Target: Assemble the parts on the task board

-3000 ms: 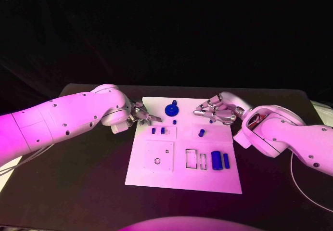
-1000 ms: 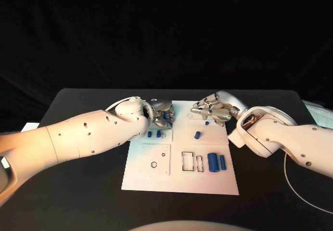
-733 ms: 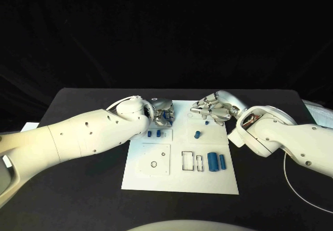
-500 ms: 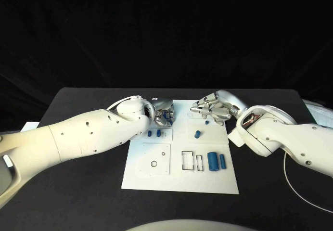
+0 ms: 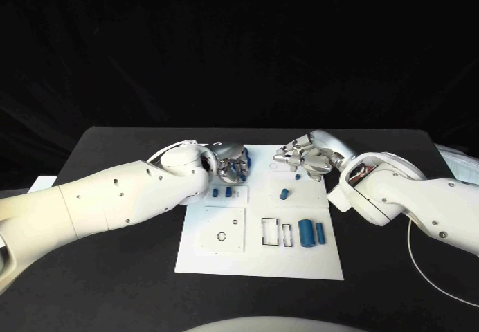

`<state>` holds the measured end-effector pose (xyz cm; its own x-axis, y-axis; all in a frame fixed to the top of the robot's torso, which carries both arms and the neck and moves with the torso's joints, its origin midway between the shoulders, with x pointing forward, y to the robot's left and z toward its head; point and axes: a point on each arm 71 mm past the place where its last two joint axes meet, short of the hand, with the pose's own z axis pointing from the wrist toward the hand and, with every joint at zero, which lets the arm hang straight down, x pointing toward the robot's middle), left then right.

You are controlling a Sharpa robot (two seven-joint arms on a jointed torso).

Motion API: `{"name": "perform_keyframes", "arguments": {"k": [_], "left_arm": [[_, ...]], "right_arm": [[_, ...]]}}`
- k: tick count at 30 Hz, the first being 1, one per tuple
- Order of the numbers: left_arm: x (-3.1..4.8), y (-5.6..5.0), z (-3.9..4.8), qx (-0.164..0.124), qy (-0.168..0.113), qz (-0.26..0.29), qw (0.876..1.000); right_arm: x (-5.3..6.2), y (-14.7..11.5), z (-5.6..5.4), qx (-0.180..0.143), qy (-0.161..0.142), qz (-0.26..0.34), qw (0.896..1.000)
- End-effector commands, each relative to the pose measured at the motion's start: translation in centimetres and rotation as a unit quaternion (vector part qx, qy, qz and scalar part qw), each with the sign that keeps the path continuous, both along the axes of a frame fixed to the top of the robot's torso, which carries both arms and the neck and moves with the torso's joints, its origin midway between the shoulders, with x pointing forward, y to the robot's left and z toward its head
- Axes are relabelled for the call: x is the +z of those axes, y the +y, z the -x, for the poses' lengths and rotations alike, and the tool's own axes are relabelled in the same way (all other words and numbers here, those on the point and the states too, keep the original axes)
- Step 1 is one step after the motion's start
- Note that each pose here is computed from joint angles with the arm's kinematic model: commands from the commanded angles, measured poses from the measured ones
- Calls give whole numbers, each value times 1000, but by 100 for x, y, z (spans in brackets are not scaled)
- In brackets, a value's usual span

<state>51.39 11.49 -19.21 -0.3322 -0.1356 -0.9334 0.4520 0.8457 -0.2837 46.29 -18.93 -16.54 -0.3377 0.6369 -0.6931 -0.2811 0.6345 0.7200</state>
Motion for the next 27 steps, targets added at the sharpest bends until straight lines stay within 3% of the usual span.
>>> {"name": "perform_keyframes", "arguments": {"k": [1, 5, 15, 27], "left_arm": [[56, 36, 5, 14, 18, 29, 999], [99, 140, 0, 24, 23, 33, 999], [87, 424, -43, 54, 39, 37, 997], [78, 528, -48, 55, 42, 38, 997]], "right_arm": [[-1, 10, 4, 7, 0, -2, 1000], [-11, -7, -2, 5, 0, -3, 1000], [-60, -43, -1, 1, 6, -3, 1000], [-107, -39, 4, 1, 12, -4, 1000]]}}
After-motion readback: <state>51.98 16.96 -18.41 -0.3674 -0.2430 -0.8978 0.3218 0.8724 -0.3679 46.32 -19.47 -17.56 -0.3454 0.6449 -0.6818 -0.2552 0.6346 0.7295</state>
